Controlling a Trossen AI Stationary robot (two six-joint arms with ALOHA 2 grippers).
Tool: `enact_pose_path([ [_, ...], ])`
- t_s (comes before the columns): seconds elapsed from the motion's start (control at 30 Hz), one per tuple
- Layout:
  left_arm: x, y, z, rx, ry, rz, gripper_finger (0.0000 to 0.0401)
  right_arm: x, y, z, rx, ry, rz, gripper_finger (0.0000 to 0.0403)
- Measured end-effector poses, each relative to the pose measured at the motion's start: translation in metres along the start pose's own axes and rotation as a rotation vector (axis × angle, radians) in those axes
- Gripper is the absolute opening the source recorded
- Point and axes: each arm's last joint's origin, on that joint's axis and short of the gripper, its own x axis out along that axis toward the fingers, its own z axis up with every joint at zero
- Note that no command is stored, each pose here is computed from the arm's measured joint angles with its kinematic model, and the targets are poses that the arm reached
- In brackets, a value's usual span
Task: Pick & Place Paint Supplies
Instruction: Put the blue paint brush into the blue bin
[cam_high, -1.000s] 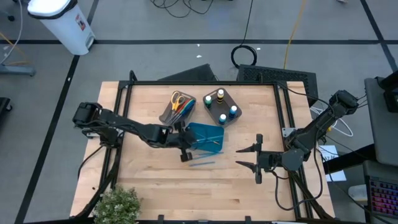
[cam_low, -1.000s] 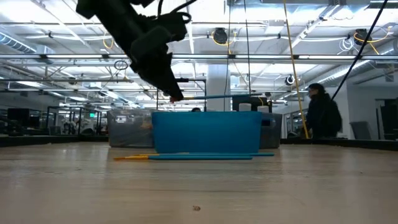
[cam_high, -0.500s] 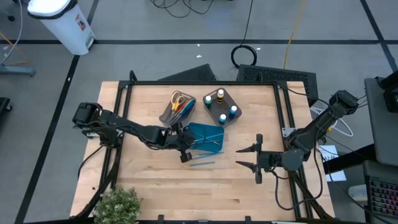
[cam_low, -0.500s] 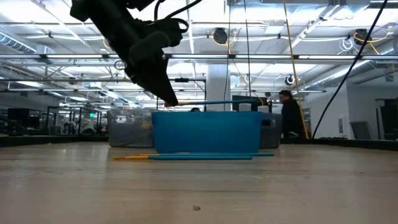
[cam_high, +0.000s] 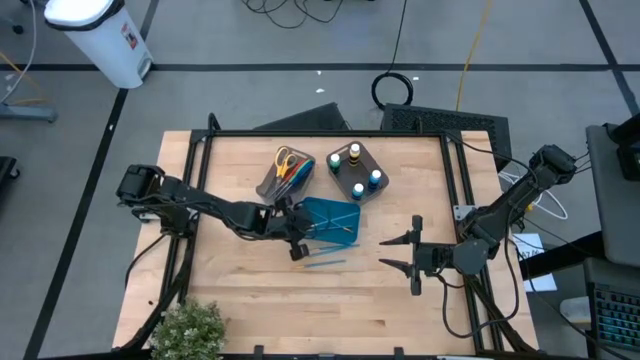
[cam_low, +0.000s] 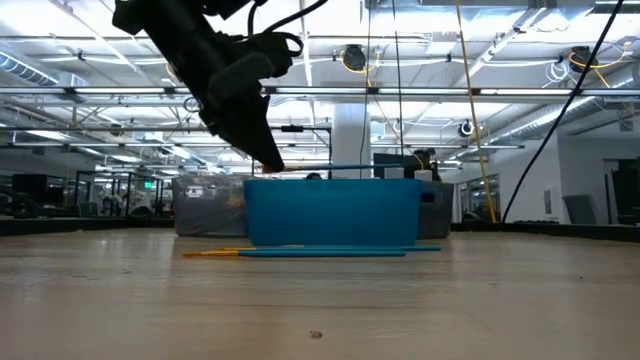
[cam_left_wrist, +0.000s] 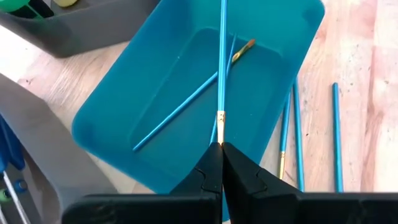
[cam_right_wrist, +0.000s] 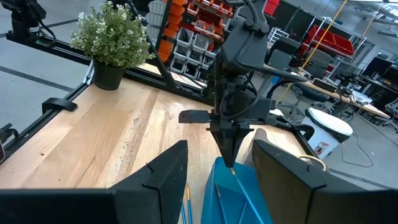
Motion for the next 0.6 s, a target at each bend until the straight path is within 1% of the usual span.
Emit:
enact_pose_path([
  [0.17,0.0001,0.0009,-0.0026,-0.016,0.024,0.01,0.0001,0.0,0.0,0.0,0.0,0.0,0.0,0.0171],
  [0.6,0.0001,0.0015,-0.0025,-0.017,0.019,0.027,0.0001,0.0,0.0,-0.0001,-0.001,0.0,0.0,0.0171],
])
